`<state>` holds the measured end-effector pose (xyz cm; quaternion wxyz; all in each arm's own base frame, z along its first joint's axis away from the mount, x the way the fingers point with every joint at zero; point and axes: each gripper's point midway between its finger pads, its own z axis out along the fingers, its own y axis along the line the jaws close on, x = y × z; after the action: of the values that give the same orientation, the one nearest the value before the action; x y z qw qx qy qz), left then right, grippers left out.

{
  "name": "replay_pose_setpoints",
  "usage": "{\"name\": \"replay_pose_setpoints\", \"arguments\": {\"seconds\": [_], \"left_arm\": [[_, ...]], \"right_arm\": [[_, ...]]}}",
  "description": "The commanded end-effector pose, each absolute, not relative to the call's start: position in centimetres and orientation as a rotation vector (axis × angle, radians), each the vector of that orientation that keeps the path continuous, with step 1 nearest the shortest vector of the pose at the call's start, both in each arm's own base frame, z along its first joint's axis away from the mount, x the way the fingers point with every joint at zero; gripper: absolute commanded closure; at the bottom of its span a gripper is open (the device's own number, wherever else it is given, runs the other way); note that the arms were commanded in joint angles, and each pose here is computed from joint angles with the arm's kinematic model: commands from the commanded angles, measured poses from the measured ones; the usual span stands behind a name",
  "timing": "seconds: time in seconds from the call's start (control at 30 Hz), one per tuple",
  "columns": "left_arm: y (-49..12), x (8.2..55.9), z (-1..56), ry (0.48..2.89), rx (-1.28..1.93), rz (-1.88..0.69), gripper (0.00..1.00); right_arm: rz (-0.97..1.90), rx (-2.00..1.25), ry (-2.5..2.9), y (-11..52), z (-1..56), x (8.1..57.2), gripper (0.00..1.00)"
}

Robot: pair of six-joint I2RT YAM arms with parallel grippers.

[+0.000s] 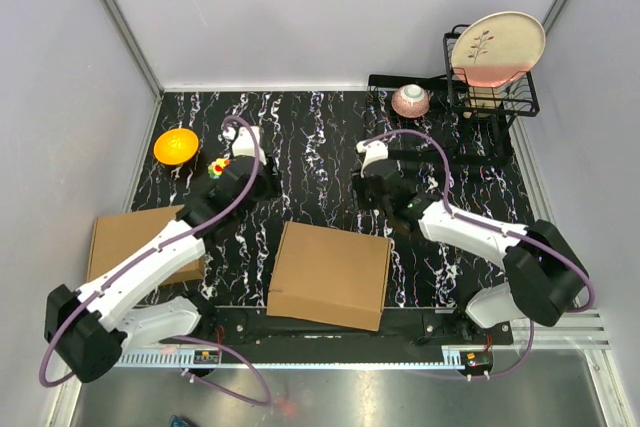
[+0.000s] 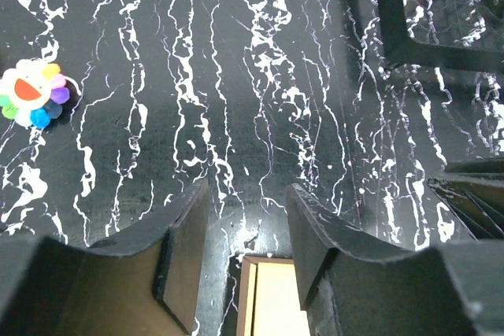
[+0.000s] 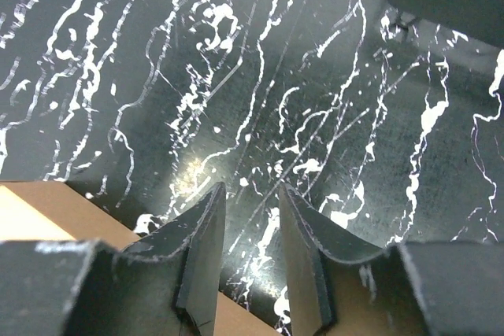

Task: Fold the paper box

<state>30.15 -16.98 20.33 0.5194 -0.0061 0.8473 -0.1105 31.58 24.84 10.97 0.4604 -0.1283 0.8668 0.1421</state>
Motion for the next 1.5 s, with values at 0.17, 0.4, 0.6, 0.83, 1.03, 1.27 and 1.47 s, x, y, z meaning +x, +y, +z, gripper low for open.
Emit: {"name": "replay_pose_setpoints", "arguments": {"seconds": [0.17, 0.4, 0.6, 0.83, 1.03, 1.27, 1.47], "left_arm": [[-17.4, 22.5, 25.9, 1.94, 0.086, -0.616, 0.61], [-17.7, 18.2, 21.3, 2.031, 0.024, -0.795, 0.69], [-20.4, 14.4, 19.8, 2.09, 0.17, -1.008, 0.76], [-18.8, 8.5, 20.3, 2.324, 0.306, -1.055, 1.0], [-19.4, 3.5, 19.5, 2.488, 0.391, -1.277, 1.0], [-18.5, 1.0, 12.6, 2.781, 0.185, -1.226, 1.0], [-17.7, 0.6, 8.6, 2.898, 0.04, -1.1, 1.0]], "right_arm": [[0.463, -0.378, 2.172, 28.5, 14.8, 32.3, 0.58], [0.555, -0.352, 2.192, 28.7, 14.2, 30.6, 0.55], [0.545, -0.419, 2.302, 30.6, 10.6, 31.4, 0.54], [0.619, -0.428, 2.318, 33.1, 8.8, 32.4, 0.55], [0.638, -0.448, 2.322, 34.0, 7.9, 32.8, 0.55], [0.671, -0.491, 2.302, 35.3, 8.8, 33.5, 0.56], [0.714, -0.479, 2.307, 36.2, 8.2, 33.7, 0.57]]}}
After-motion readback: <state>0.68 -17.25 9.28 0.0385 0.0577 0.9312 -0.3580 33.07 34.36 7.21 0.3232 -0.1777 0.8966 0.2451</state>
